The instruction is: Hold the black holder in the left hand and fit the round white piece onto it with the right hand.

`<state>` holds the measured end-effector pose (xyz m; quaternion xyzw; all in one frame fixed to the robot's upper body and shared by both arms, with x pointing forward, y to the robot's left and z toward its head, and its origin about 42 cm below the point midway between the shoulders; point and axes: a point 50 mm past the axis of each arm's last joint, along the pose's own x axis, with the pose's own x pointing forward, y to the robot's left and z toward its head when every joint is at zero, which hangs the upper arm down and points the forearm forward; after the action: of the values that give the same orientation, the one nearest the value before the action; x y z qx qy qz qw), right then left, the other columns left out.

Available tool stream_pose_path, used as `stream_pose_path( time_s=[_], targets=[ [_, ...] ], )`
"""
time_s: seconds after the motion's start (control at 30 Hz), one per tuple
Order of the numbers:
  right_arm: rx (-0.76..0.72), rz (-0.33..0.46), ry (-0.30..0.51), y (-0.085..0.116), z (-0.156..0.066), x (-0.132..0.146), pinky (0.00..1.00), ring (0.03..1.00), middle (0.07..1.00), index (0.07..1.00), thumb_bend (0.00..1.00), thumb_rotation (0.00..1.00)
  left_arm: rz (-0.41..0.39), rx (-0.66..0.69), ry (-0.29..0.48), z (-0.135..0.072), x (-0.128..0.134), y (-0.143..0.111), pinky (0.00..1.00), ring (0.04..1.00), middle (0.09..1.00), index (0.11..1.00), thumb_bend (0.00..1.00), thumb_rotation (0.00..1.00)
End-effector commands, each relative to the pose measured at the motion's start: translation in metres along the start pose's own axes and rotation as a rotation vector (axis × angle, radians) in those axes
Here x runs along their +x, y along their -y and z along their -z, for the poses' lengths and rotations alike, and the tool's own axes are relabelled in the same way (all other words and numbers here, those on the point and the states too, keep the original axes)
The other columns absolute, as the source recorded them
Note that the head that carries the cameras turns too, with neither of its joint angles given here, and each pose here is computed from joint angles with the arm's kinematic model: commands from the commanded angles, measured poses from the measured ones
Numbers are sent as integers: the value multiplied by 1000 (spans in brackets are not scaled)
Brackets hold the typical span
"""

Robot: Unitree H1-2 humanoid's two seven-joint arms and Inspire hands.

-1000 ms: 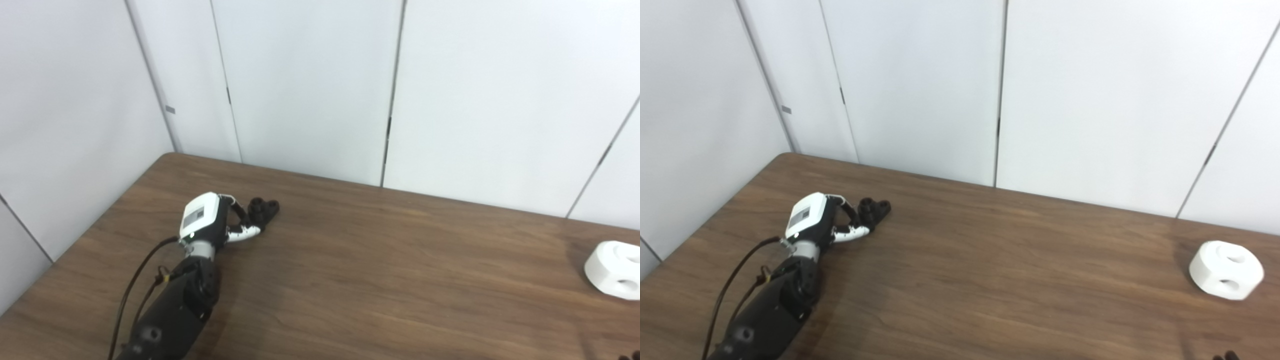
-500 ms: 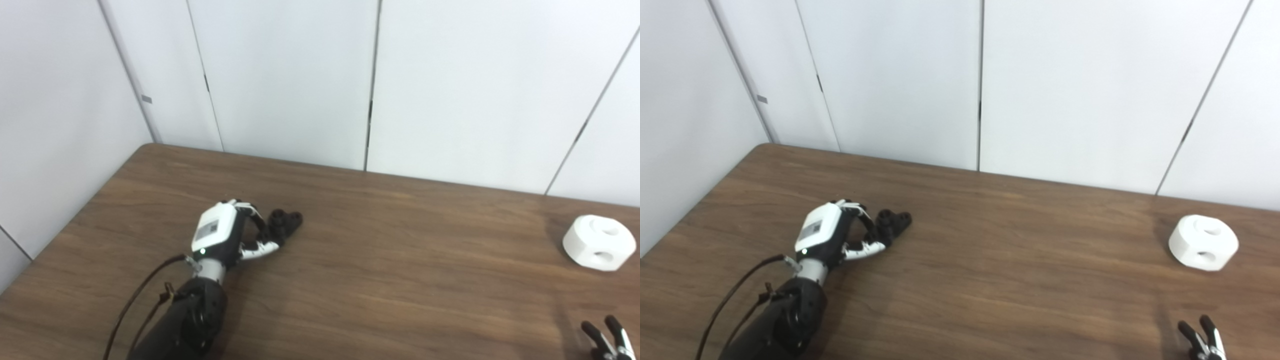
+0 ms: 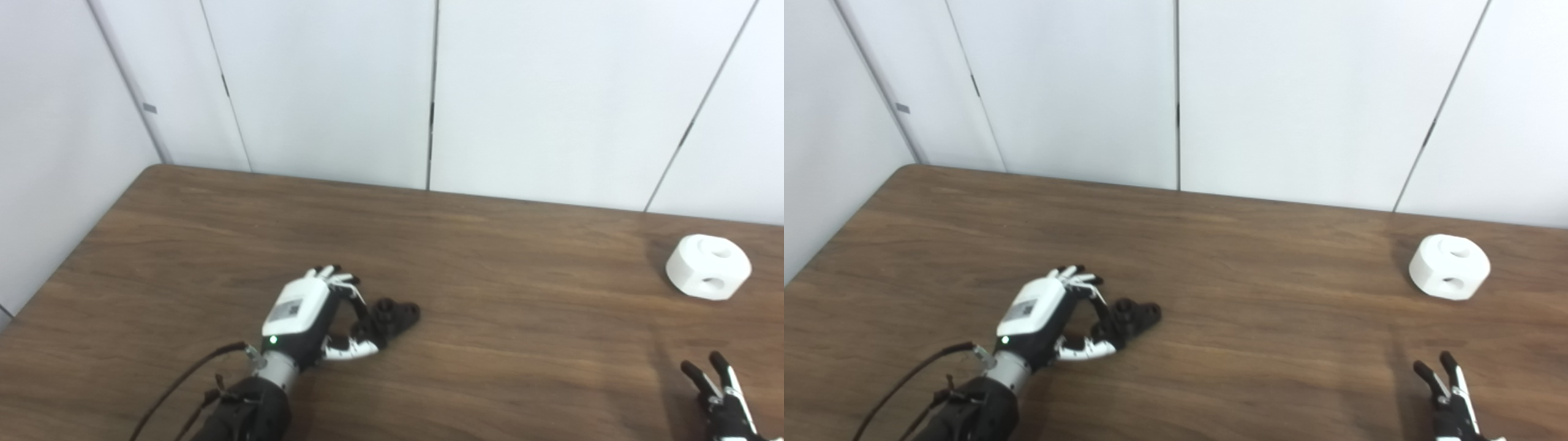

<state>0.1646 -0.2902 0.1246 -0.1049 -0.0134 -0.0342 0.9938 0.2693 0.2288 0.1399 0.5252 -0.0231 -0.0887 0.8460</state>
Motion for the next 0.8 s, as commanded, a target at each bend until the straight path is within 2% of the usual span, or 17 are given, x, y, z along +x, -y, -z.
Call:
stream_pose_path(
  time_s=[0.0, 0.13, 0.33, 0.77],
  targets=[
    [8, -8, 39, -3, -9, 0, 1000, 972, 913, 1000, 653, 1000, 126, -10, 71, -19, -14, 18, 1000, 962, 843, 485, 520, 58],
    [13, -8, 38, -9, -13, 1, 1000, 961, 908, 1000, 638, 1000, 183, -16, 123, -30, -26, 24, 1000, 966, 851, 485, 520, 56],
    [31, -7, 26, -20, -21, 2, 1000, 963, 910, 999, 639, 1000, 249, -10, 158, -39, -42, 34, 1000, 962, 853, 485, 520, 58],
    [43, 8, 12, -29, -34, 3, 1000, 965, 906, 993, 640, 1000, 268, -11, 227, -47, -53, 47, 1000, 969, 851, 486, 519, 56]
  ],
)
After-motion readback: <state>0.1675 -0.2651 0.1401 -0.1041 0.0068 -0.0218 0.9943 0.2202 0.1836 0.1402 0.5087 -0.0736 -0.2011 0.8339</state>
